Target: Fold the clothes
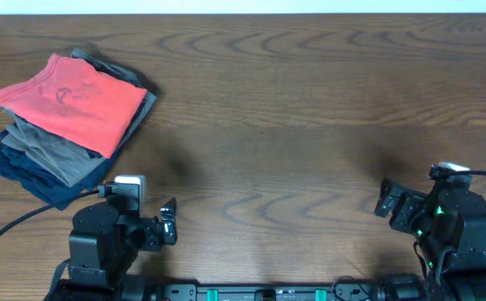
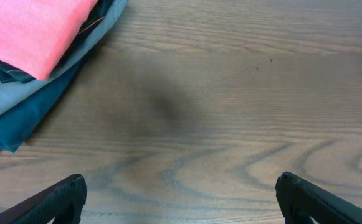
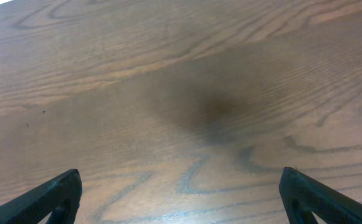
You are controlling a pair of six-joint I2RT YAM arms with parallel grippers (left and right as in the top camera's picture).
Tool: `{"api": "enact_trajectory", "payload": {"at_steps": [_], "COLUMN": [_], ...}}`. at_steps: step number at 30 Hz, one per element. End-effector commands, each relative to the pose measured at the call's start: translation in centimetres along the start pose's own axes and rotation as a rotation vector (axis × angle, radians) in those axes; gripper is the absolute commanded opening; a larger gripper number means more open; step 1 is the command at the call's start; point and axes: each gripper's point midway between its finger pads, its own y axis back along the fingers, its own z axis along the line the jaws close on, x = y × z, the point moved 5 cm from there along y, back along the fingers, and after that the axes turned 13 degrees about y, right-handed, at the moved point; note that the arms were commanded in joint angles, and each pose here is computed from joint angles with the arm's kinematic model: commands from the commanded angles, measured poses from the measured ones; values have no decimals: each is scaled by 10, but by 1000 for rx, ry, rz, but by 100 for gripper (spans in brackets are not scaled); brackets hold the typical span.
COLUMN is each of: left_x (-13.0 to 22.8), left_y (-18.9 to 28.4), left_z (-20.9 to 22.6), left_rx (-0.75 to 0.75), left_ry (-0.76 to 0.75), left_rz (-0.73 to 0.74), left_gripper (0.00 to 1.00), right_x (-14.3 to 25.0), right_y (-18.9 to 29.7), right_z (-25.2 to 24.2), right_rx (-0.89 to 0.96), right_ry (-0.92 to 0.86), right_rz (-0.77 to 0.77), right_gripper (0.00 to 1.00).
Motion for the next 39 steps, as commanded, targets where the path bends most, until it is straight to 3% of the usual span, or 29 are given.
{"api": "enact_trajectory", "payload": {"at_steps": [1, 15, 30, 39], "left_x": [0, 0, 0, 0], "left_y": [1, 1, 1, 1], "left_z": [2, 2, 2, 2], "left_rx": [-14, -14, -14, -14], "left_ry": [-18, -18, -18, -18], "left_rz": [-7, -7, -7, -7], "left_gripper": [98, 98, 98, 98], "right_x": [2, 11, 26, 29], "right_y": [-2, 0, -46, -65], "right_z": [-3, -7, 24, 38], "right_rx": [22, 41, -151, -157], "right_ry": [-10, 13, 207, 430], "right_rz": [6, 2, -573, -755], "right_gripper": [99, 99, 99, 99]}}
